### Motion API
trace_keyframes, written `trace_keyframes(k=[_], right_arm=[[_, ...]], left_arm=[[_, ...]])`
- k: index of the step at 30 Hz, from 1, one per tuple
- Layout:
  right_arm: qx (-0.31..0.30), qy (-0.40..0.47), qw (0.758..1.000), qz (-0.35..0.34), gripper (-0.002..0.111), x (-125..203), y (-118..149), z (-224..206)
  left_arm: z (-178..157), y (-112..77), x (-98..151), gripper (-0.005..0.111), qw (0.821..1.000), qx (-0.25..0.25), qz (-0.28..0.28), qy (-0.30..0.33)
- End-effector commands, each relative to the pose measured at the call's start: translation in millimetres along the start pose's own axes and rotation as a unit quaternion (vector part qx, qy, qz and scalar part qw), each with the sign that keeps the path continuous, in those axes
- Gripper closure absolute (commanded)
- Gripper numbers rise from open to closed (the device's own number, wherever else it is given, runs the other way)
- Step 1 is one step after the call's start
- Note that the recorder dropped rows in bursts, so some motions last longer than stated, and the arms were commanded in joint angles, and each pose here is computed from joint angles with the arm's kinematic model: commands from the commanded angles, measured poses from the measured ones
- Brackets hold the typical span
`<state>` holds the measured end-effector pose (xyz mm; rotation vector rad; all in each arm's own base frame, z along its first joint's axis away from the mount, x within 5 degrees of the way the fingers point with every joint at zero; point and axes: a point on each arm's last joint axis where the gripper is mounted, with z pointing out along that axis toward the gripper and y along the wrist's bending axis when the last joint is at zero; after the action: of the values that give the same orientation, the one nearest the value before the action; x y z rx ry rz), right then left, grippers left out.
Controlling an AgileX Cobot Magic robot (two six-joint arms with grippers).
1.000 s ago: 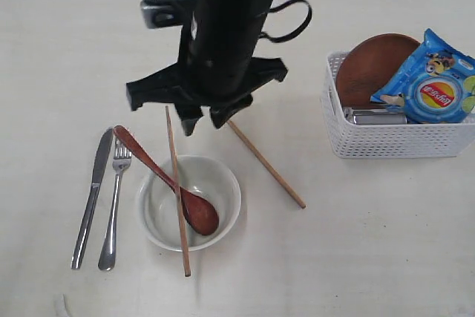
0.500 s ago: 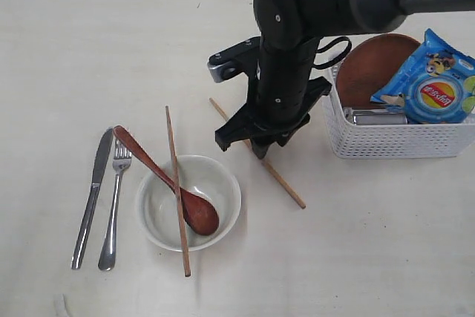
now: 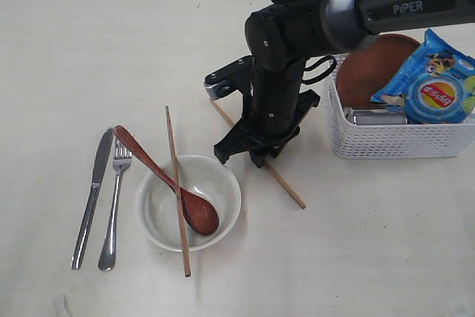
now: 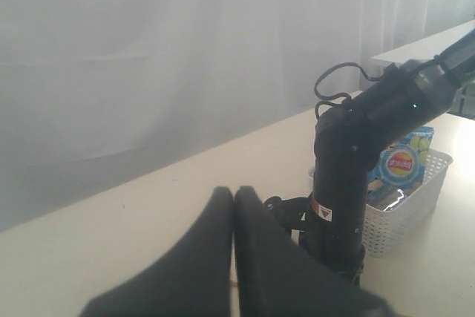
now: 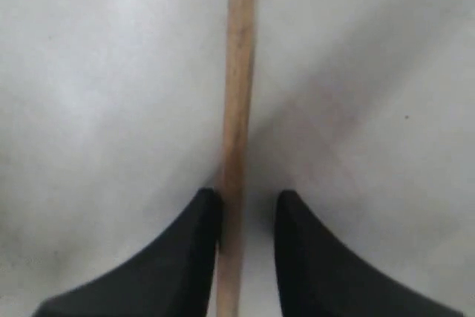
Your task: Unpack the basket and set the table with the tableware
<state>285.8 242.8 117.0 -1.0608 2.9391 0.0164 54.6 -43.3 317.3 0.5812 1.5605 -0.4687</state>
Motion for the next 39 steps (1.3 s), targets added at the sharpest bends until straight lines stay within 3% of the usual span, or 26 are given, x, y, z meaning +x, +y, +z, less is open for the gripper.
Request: trace_keyframes(k=[1, 9, 18, 23, 27, 33, 39], right_arm=[[0.002, 0.014, 1.000, -0.005, 0.108, 1.2, -0.6, 13.7], [0.003, 0.024, 1.000, 0.020, 0.109, 4.8, -0.6, 3.7], [-0.018, -0.027, 0.996, 0.079, 0.109, 10.5, 2.7, -51.1], [-0.070, -0.051, 0.990, 0.110, 0.109, 16.2, 11.5, -79.8], [-0.148, -0.044, 0.978, 0.141, 0.109, 20.4, 29.5, -94.0], [-0.174, -0.028, 0.974, 0.144, 0.109, 21.6, 63.3, -89.5], [-0.192, 0.011, 0.965, 0.177, 0.109, 18.3, 75.2, -68.7]], left_arm=[[-0.3, 0.5, 0.8, 0.107, 1.000, -0.003, 0.003, -0.001], [-0.3, 0.6, 0.8, 0.107, 1.000, -0.004, 0.004, -0.001], [-0.3, 0.6, 0.8, 0.107, 1.000, -0.004, 0.004, -0.001], [-0.3, 0.5, 0.8, 0.107, 1.000, -0.004, 0.004, -0.001], [-0.3, 0.5, 0.8, 0.107, 1.000, -0.004, 0.004, -0.001], [-0.3, 0.4, 0.7, 0.107, 1.000, -0.003, 0.000, -0.002], [-0.3, 0.4, 0.8, 0.107, 1.000, -0.003, 0.000, -0.001]])
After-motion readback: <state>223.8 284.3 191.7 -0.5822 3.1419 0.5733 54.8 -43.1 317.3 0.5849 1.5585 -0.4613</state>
